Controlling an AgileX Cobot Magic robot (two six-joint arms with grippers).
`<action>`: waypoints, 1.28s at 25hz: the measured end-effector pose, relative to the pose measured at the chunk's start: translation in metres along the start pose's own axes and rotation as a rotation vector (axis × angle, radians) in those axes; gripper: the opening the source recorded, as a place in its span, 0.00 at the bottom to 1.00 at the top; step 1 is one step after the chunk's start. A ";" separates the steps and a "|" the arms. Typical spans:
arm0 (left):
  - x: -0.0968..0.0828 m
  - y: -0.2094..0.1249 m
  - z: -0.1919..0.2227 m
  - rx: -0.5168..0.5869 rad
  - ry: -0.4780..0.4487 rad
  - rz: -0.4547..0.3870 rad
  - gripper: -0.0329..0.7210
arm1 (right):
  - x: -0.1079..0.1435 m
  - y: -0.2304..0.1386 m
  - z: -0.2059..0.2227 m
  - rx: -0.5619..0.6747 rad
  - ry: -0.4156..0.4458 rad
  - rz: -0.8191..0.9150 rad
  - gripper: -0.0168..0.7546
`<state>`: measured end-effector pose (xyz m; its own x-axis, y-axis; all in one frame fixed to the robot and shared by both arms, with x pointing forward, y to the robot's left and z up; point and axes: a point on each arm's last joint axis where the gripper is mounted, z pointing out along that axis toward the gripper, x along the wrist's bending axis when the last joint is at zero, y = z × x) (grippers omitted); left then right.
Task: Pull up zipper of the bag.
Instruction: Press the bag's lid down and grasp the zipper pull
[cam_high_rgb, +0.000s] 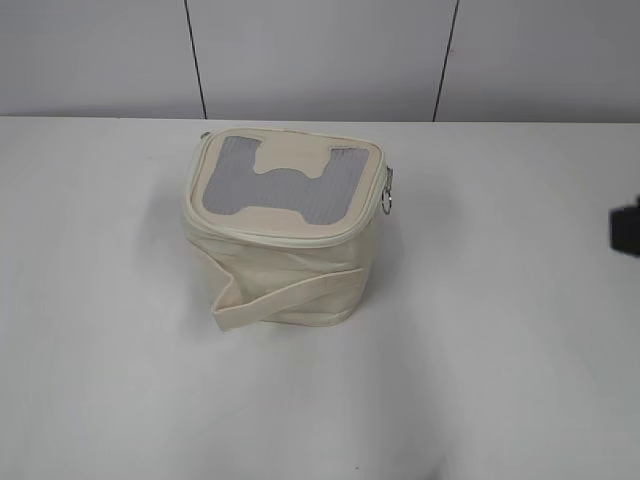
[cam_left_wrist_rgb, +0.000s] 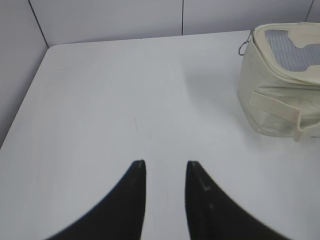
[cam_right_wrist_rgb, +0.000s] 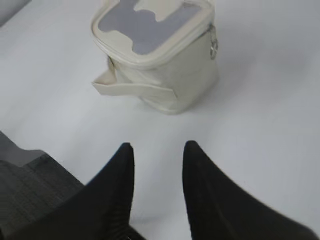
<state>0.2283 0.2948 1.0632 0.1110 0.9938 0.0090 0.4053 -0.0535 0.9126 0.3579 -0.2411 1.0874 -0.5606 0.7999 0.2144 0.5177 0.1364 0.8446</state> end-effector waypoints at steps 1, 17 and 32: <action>0.000 0.000 0.000 0.000 0.000 0.000 0.32 | -0.009 0.010 0.017 0.026 0.030 0.011 0.38; 0.000 0.000 0.000 0.000 -0.008 0.003 0.32 | -0.048 0.138 0.288 0.213 0.405 -0.217 0.42; 0.000 0.000 0.000 0.000 -0.007 0.003 0.32 | -0.027 0.112 0.385 0.302 0.497 -0.344 0.55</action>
<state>0.2282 0.2949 1.0632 0.1192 0.9928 0.0091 0.4048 -0.0569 0.9126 0.6796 -0.0227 0.9872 -0.9190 0.3273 0.2196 0.3743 0.5502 0.7465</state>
